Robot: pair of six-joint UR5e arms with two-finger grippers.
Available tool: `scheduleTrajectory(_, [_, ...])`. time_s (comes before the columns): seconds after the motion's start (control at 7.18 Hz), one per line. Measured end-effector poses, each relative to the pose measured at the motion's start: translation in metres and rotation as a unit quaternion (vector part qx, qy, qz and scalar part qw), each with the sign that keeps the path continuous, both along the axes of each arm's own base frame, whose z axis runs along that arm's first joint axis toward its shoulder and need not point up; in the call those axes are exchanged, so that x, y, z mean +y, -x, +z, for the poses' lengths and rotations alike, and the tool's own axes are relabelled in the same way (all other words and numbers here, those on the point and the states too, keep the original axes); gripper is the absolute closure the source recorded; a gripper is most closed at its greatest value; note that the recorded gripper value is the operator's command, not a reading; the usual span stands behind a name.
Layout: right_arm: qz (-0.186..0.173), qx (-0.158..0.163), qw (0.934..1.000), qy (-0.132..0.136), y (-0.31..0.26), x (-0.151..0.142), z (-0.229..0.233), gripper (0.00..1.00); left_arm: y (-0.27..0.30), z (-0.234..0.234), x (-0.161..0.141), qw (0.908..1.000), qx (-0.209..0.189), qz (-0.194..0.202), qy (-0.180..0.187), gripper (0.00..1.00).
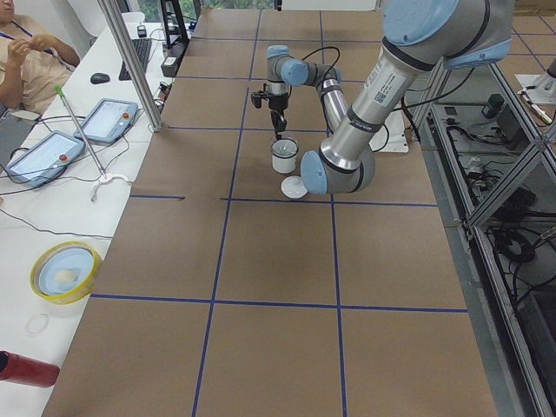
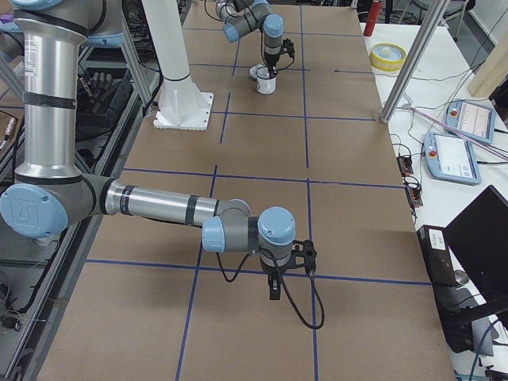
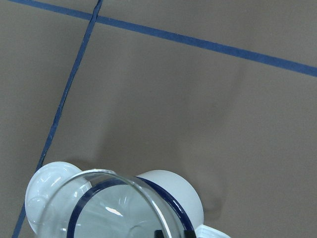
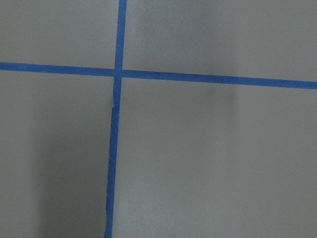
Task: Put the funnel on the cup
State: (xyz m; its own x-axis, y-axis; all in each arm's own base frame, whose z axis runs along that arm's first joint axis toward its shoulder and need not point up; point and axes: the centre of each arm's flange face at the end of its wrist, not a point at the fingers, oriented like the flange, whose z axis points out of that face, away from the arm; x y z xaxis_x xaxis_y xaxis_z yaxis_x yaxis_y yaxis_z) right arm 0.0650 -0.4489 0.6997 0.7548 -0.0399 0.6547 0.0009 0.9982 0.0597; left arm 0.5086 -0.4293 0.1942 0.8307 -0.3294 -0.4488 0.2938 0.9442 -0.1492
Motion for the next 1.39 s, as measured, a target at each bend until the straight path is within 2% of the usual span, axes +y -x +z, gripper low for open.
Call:
scheduleTrajectory(0.14, [0.0, 0.0, 1.0, 0.0, 0.0, 0.0, 0.0, 0.0, 0.006, -0.004, 0.003, 1.0, 0.007, 0.0, -0.006, 0.0])
scheduleTrajectory(0.28, [0.0, 0.0, 1.0, 0.0, 0.0, 0.0, 0.0, 0.0, 0.029, -0.011, 0.007, 0.9991, 0.027, 0.011, -0.03, 0.0])
scheduleTrajectory(0.42, [0.0, 0.0, 1.0, 0.0, 0.0, 0.0, 0.0, 0.0, 0.076, -0.014, 0.004, 0.9946, 0.061, 0.029, -0.078, 0.0])
scheduleTrajectory(0.56, [0.0, 0.0, 1.0, 0.0, 0.0, 0.0, 0.0, 0.0, 0.136, -0.004, -0.01, 0.9849, 0.1, 0.051, -0.132, 0.0])
scheduleTrajectory(0.7, [0.0, 0.0, 1.0, 0.0, 0.0, 0.0, 0.0, 0.0, 0.195, 0.025, -0.03, 0.9713, 0.135, 0.088, -0.175, 0.0])
scheduleTrajectory(0.84, [0.0, 0.0, 1.0, 0.0, 0.0, 0.0, 0.0, 0.0, 0.256, 0.066, -0.049, 0.9567, 0.153, 0.126, -0.213, 0.0])
scheduleTrajectory(0.98, [0.0, 0.0, 1.0, 0.0, 0.0, 0.0, 0.0, 0.0, 0.319, 0.113, -0.065, 0.9456, 0.149, 0.155, -0.244, 0.0])
scheduleTrajectory(1.11, [0.0, 0.0, 1.0, 0.0, 0.0, 0.0, 0.0, 0.0, 0.383, 0.167, -0.081, 0.9386, 0.132, 0.181, -0.262, 0.0])
scheduleTrajectory(1.25, [0.0, 0.0, 1.0, 0.0, 0.0, 0.0, 0.0, 0.0, 0.442, 0.224, -0.09, 0.9375, 0.12, 0.197, -0.261, 0.0])
scheduleTrajectory(1.39, [0.0, 0.0, 1.0, 0.0, 0.0, 0.0, 0.0, 0.0, 0.489, 0.285, -0.085, 0.9429, 0.116, 0.2, -0.239, 0.0])
